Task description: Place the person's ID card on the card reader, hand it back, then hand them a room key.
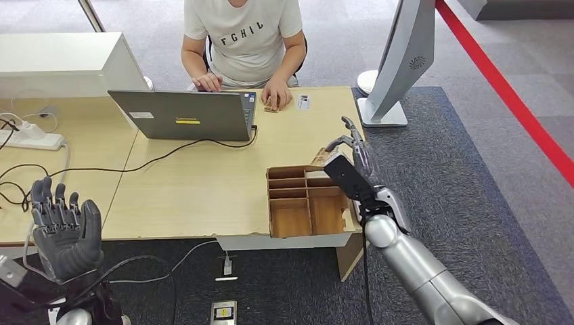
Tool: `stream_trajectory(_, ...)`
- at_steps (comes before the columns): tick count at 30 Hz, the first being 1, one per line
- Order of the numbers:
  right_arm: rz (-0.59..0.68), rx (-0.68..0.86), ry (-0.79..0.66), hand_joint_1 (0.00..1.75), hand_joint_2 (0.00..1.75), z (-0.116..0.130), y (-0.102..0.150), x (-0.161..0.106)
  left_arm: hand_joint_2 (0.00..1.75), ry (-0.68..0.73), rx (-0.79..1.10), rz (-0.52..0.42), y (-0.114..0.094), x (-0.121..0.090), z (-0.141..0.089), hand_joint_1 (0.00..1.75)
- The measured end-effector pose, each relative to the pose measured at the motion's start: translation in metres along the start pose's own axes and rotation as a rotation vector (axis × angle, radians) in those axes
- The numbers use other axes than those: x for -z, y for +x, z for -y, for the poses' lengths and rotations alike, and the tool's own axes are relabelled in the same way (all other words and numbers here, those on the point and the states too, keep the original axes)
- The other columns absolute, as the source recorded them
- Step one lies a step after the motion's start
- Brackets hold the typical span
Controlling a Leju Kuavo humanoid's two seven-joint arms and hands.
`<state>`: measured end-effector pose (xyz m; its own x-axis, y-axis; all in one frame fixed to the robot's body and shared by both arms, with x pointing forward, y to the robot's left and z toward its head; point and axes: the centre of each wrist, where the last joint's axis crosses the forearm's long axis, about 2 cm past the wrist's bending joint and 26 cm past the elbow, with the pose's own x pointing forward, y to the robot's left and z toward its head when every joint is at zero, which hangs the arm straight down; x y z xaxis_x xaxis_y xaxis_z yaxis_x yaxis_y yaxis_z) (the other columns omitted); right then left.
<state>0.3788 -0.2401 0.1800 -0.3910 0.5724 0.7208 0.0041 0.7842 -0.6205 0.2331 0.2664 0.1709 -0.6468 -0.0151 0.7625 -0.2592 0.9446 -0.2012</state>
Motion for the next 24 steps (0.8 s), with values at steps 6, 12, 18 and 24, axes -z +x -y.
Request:
stream_trajectory(6, 0.043, 0.012, -0.033, 1.75, 1.75, 0.007, 0.010, 0.003, 1.75, -0.001, 0.005, 0.004, 0.000, 0.001, -0.001, 0.00)
stream_trajectory(12, 0.085, 0.010, -0.061, 1.75, 1.75, 0.013, 0.020, 0.011, 1.75, -0.002, 0.005, 0.009, 0.001, 0.002, 0.000, 0.00)
stream_trajectory(18, 0.139, -0.006, -0.112, 1.75, 1.75, 0.027, 0.037, 0.037, 1.75, 0.008, -0.024, 0.021, 0.001, 0.008, 0.004, 0.00)
stream_trajectory(24, 0.163, -0.032, -0.144, 1.75, 1.75, 0.033, 0.051, 0.065, 1.75, 0.024, -0.061, 0.044, -0.001, 0.016, 0.011, 0.00)
